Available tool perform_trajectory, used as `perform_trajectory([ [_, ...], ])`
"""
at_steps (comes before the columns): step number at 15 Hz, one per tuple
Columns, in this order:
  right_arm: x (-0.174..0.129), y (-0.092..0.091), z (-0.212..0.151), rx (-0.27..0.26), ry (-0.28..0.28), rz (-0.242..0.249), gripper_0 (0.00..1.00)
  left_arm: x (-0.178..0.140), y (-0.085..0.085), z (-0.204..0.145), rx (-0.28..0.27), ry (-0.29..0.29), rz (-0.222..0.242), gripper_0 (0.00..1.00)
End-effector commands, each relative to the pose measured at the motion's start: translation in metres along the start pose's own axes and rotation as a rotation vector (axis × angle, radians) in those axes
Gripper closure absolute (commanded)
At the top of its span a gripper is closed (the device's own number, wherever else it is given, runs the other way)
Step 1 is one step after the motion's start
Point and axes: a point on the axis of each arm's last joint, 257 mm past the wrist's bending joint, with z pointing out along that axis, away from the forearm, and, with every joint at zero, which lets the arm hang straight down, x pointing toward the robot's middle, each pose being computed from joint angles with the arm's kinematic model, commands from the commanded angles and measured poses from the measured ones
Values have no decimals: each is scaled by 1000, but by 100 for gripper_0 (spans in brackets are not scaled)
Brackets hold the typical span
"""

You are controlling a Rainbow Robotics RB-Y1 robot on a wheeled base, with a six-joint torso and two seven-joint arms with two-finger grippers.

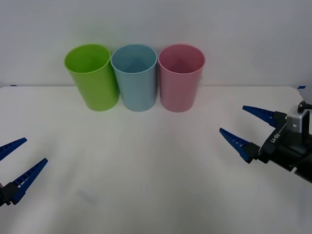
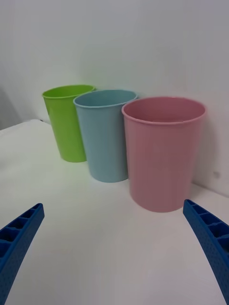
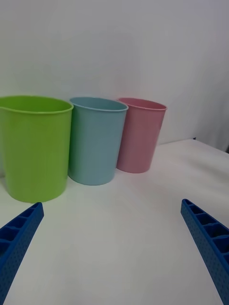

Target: Grasp the object on the table and drop it into the matching bin: aluminum can to the light blue bin, PET bottle to the pink bin.

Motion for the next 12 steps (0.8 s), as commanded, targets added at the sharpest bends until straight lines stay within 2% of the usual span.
perform_trajectory([
  [1,14,4,-22,15,26,25,0,0,0,0,0,0,0,0],
  [4,27,8,-44,29,36,47,0,0,0,0,0,0,0,0],
  [7,36,5,-63,63,44,39,0,0,0,0,0,0,0,0],
  [10,41,-3,-78,104,45,-72,0,0,0,0,0,0,0,0],
  [12,46,-9,-84,110,48,-132,0,0,0,0,0,0,0,0],
])
